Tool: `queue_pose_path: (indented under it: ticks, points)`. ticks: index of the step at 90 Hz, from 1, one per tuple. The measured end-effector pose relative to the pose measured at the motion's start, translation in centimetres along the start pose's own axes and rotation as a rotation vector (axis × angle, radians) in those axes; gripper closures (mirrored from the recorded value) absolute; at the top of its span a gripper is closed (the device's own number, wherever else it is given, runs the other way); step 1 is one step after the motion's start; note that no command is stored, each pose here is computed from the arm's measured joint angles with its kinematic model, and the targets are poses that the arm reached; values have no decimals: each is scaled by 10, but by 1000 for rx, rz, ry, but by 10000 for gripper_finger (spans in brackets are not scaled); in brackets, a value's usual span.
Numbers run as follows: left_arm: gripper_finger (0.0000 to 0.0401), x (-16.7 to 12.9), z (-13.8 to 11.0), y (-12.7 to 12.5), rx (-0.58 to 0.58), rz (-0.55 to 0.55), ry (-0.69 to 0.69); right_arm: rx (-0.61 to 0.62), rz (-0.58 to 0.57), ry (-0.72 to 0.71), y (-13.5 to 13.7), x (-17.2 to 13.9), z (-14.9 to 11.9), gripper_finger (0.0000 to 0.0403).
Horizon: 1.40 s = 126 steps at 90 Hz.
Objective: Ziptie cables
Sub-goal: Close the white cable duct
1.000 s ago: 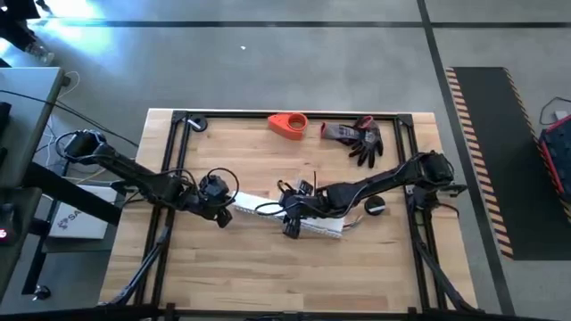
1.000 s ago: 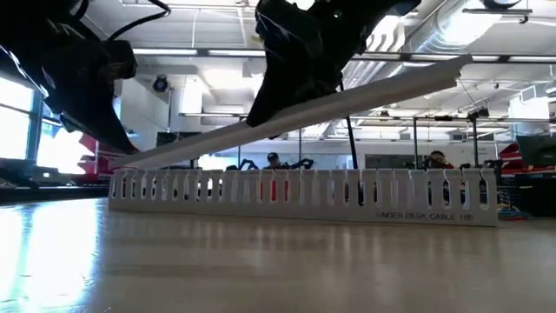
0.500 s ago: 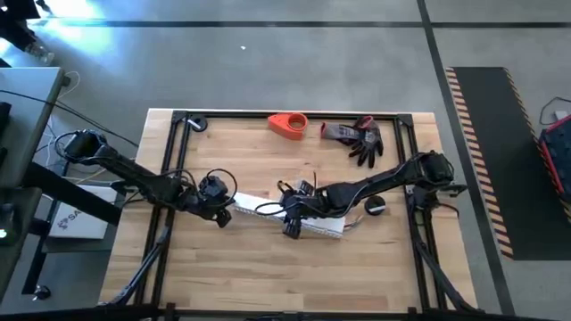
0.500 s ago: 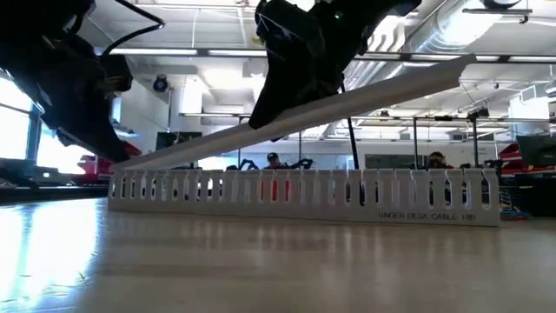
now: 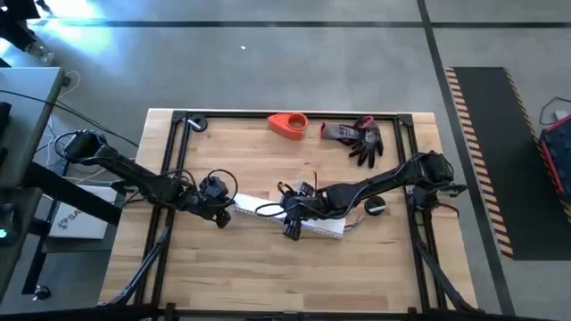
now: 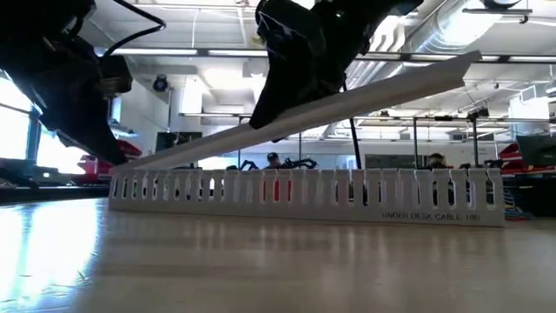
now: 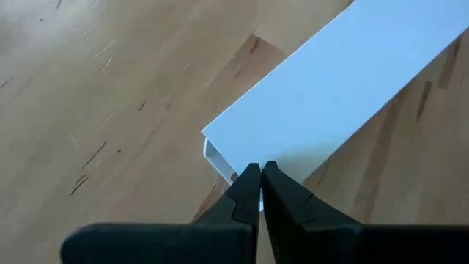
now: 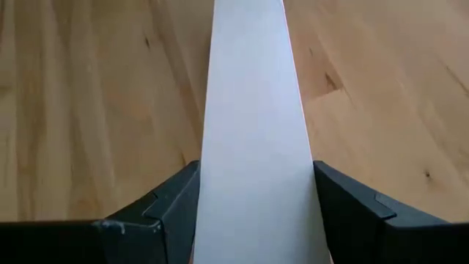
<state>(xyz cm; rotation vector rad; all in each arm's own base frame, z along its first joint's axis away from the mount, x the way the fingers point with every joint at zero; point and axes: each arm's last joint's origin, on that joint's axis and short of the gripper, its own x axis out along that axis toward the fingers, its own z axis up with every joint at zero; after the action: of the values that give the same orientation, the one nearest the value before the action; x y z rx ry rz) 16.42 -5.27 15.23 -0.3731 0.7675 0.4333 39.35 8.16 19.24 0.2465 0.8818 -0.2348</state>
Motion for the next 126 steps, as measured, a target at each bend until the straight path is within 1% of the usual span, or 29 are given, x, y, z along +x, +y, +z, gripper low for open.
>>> queue_pose_path:
  ticks: [9,20,33,50,66,85,95,107,116,121,126]
  points:
    - [401,-3,4,-2,-11,-18,-15,-2,-3,10,1,2,-3,195]
    - [401,-11,20,-11,-26,-53,-75,7,-5,12,1,3,-3,195]
    - [401,-11,30,-10,-11,-40,-98,8,-12,8,1,3,-3,195]
    - [401,1,25,-2,7,4,-53,8,-12,8,1,3,-3,195]
    - [401,16,13,1,-7,-36,-30,3,-14,12,1,3,-4,195]
    - [401,18,11,0,14,-30,-21,3,-15,15,0,3,-4,195]
    - [401,12,18,-3,59,-47,-19,3,-16,10,1,3,-4,195]
    - [401,1,35,-11,81,-81,-55,28,-10,9,-3,3,-1,195]
    - [401,-4,42,-16,103,-115,-50,35,-13,14,-6,0,4,195]
    - [401,-6,45,-20,108,-147,-54,41,6,20,-6,-1,7,195]
    - [401,-7,45,-21,114,-152,-53,44,24,35,-6,-3,9,195]
